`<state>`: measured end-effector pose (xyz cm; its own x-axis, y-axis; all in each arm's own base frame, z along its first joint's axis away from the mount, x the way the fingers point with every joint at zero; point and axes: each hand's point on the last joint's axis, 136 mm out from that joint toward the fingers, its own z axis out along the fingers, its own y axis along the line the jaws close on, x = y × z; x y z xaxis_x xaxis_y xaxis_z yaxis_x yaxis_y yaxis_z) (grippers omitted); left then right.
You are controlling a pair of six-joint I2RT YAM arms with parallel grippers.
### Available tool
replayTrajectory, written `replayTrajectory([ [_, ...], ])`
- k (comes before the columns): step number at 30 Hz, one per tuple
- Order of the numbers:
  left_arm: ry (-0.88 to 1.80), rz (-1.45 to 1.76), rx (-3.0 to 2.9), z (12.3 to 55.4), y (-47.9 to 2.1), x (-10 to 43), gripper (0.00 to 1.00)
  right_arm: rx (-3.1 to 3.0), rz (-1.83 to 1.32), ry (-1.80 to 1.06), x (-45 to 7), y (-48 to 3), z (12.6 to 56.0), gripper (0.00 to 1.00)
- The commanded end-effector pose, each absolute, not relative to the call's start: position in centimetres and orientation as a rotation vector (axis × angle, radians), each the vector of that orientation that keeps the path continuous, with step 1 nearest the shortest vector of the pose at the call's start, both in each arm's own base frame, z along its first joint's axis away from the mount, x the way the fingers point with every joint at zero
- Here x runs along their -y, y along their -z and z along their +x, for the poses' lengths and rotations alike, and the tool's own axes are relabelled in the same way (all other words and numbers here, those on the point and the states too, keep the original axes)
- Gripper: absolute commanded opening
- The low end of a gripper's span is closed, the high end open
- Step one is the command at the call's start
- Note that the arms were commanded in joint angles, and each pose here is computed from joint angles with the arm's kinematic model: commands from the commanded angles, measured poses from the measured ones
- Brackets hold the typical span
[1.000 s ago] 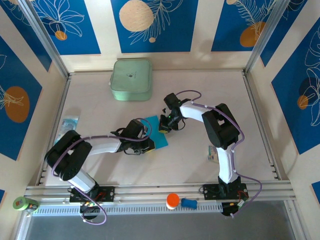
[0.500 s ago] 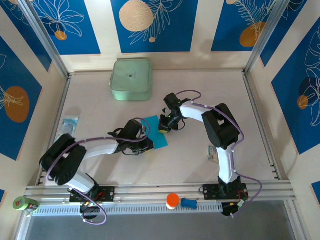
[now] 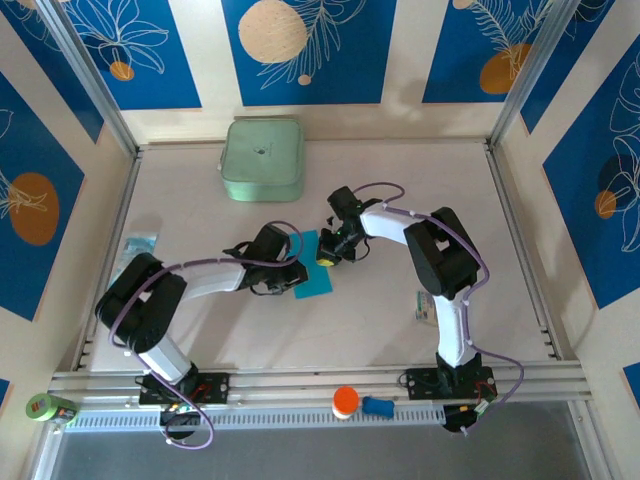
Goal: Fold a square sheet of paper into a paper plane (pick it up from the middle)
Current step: First fold the square sheet of paper in half at the center of the table, then fold the triangle a second time at the center of the table.
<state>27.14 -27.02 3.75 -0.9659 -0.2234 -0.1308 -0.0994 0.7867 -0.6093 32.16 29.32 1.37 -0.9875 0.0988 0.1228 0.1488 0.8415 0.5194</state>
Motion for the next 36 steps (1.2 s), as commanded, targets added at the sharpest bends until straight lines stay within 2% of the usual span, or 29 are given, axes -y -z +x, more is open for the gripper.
replayTrajectory([
  [1, 0.931, -0.245, -2.723, 29.7, -5.2, 26.8, 0.17, 2.963, -0.390, 0.559, -26.0, 3.2, 30.9, 0.00],
  [4, 0.928, -0.231, -2.713, 30.7, -5.6, 26.8, 0.17, 2.989, -0.391, 0.666, -27.2, 1.6, 32.4, 0.00],
  [10, 0.936, -0.295, -2.663, 33.3, -6.5, 25.5, 0.23, 3.008, -0.194, 0.948, -29.5, -3.6, 34.2, 0.00],
  [12, 0.944, -0.297, -2.658, 33.9, -6.6, 25.4, 0.25, 3.000, -0.154, 1.021, -29.5, -5.3, 33.9, 0.04],
  [16, 0.961, -0.291, -2.671, 35.0, -5.9, 25.9, 0.26, 2.982, -0.159, 1.076, -28.5, -7.1, 32.6, 0.17],
  [23, 0.911, -0.347, -2.707, 36.0, -4.1, 25.8, 0.25, 2.887, -0.267, 1.021, -26.8, -6.4, 29.2, 0.33],
  [36, 0.847, -0.462, -2.762, 34.8, -0.9, 24.4, 0.24, 2.790, -0.191, 0.877, -27.9, -3.5, 25.4, 0.39],
])
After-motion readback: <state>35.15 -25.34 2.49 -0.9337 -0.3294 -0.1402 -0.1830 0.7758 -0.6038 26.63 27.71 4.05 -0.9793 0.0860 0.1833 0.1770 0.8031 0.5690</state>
